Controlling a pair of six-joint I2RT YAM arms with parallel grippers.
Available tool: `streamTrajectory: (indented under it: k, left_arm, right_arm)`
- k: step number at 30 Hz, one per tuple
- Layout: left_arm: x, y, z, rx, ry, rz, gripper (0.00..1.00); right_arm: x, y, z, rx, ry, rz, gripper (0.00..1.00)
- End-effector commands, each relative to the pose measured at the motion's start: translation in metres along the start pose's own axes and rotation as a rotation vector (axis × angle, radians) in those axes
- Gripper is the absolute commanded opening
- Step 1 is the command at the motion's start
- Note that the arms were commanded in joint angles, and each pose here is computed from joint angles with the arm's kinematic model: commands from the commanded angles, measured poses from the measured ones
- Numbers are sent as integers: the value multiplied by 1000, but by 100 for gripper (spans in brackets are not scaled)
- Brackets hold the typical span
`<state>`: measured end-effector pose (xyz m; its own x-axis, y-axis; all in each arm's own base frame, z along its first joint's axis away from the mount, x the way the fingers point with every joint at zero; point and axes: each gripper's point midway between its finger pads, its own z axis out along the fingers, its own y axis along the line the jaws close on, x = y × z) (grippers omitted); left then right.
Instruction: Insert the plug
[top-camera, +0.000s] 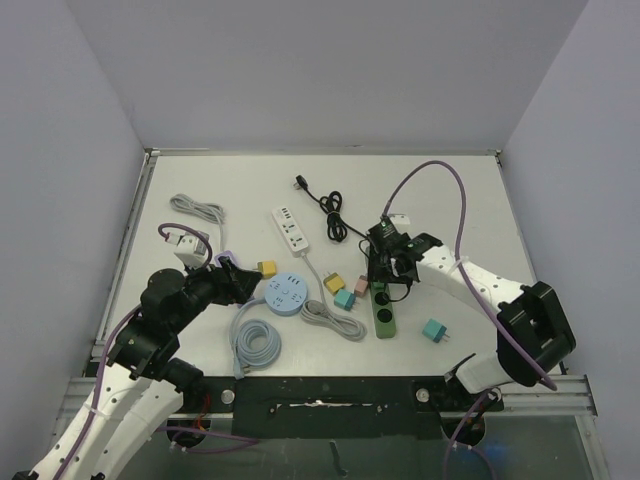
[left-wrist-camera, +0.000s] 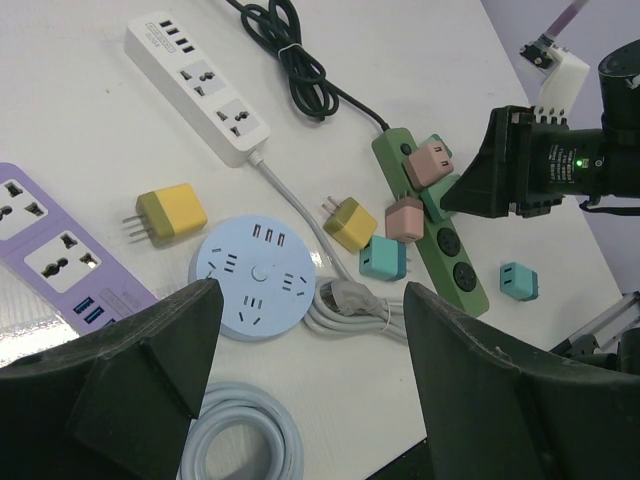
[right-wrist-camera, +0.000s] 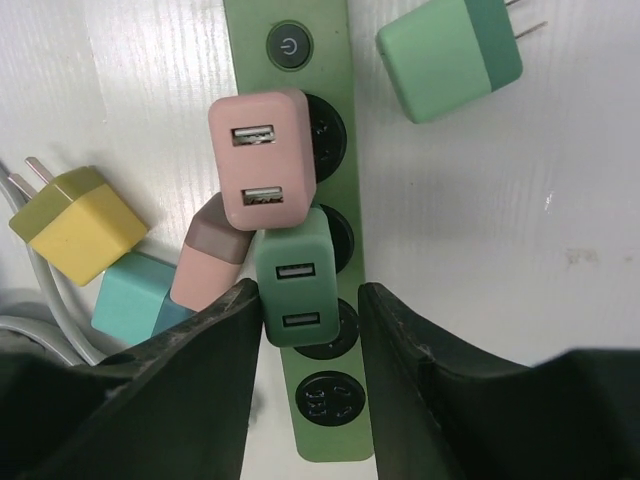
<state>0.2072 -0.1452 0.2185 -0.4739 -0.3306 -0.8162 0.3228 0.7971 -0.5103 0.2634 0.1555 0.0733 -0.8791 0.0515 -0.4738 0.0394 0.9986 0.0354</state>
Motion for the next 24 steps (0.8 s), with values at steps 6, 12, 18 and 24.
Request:
streamTrajectory:
  k: [6,12,18,24]
  left_arm:
    - [-13,-5,-4,15,-46,20,71]
    - [-13,-6,-5,17,-49,20,71]
    - [-14,-5,-6,16,-57,20,71]
    - [-15,-4,-6,9,-59,20,71]
  right_arm:
    - [4,1,12,19,68,-38,22]
    - [36,-7,33,61,169,-64,0]
    - [75,-20,59,179,253,-102,0]
    - [93,-32,78,259,286,-102,0]
